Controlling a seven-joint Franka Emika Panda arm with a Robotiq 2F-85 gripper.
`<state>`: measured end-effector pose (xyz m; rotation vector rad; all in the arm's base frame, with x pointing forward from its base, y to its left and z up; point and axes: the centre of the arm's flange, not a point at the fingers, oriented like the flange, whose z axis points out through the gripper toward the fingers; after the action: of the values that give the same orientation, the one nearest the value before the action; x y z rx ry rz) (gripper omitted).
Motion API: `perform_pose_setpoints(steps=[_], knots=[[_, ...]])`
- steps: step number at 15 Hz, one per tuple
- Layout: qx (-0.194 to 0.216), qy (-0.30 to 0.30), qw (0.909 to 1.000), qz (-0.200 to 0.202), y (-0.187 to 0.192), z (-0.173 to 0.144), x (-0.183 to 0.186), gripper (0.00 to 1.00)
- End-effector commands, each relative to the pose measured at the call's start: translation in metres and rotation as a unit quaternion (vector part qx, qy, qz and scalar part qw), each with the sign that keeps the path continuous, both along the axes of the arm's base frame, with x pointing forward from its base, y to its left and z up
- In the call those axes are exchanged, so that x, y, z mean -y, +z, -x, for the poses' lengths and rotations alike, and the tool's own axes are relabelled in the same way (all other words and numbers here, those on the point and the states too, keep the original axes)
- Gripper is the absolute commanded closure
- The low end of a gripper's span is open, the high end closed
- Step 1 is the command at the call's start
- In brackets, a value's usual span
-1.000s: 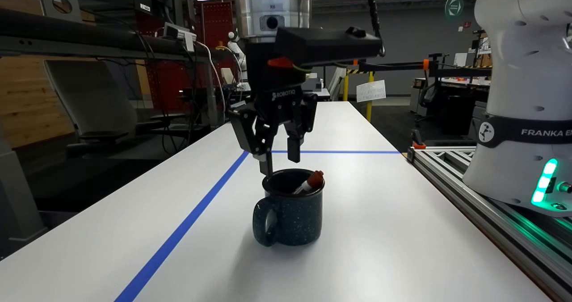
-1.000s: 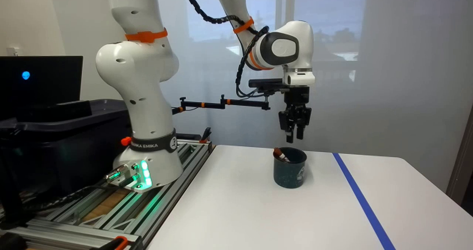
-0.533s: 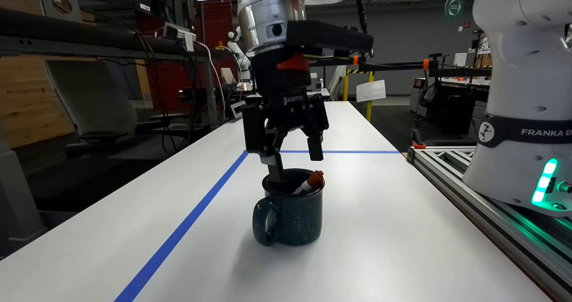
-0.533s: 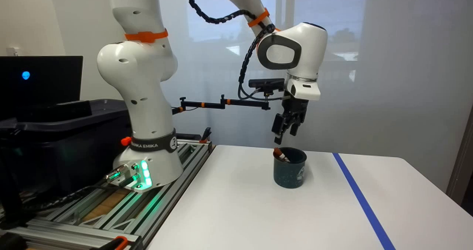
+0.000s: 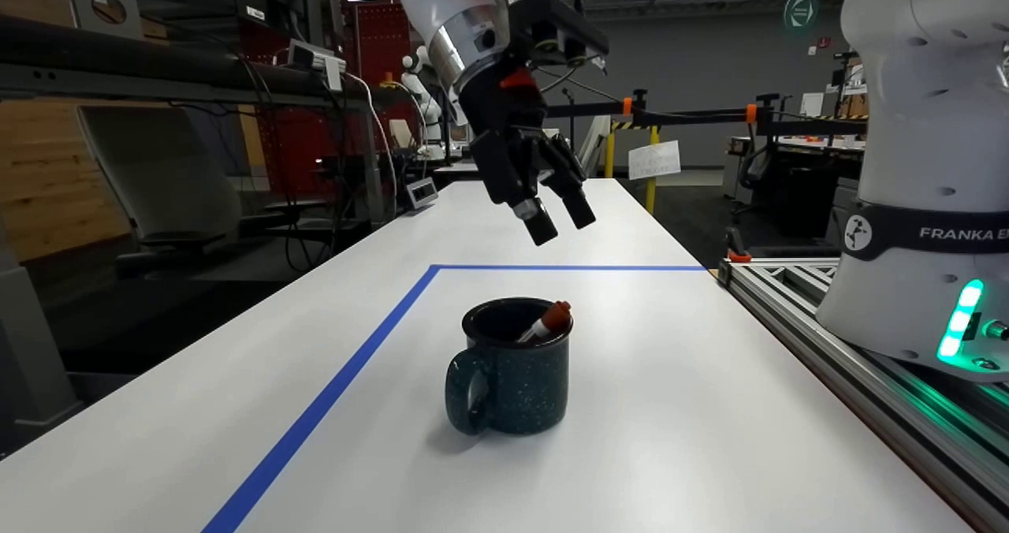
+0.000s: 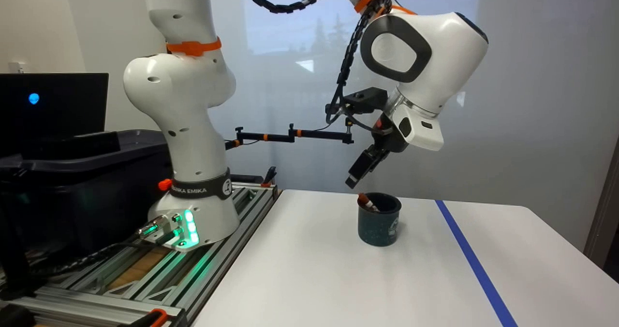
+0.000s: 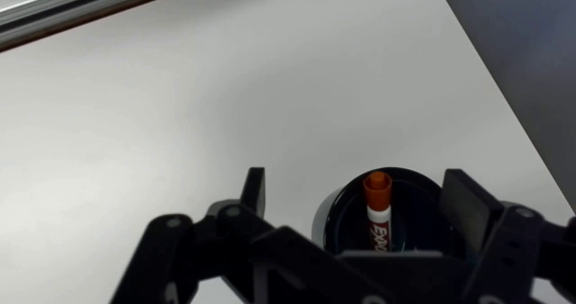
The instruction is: Remove the marker out of the cup
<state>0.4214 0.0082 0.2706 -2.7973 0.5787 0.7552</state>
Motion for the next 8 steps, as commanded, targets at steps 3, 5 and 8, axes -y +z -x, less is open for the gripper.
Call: perform_pose_setpoints(steps=[3,5,8], knots=[[-0.017,0.027,0.9994,-0.016,-0.005,-0.021,-0.002,0.00],[0.010,0.019,0.9998,-0.002,-0.007,-0.028,-0.012,0.00],[0.032,0.026,0.9991,0.008,-0.012,-0.038,-0.028,0.02]])
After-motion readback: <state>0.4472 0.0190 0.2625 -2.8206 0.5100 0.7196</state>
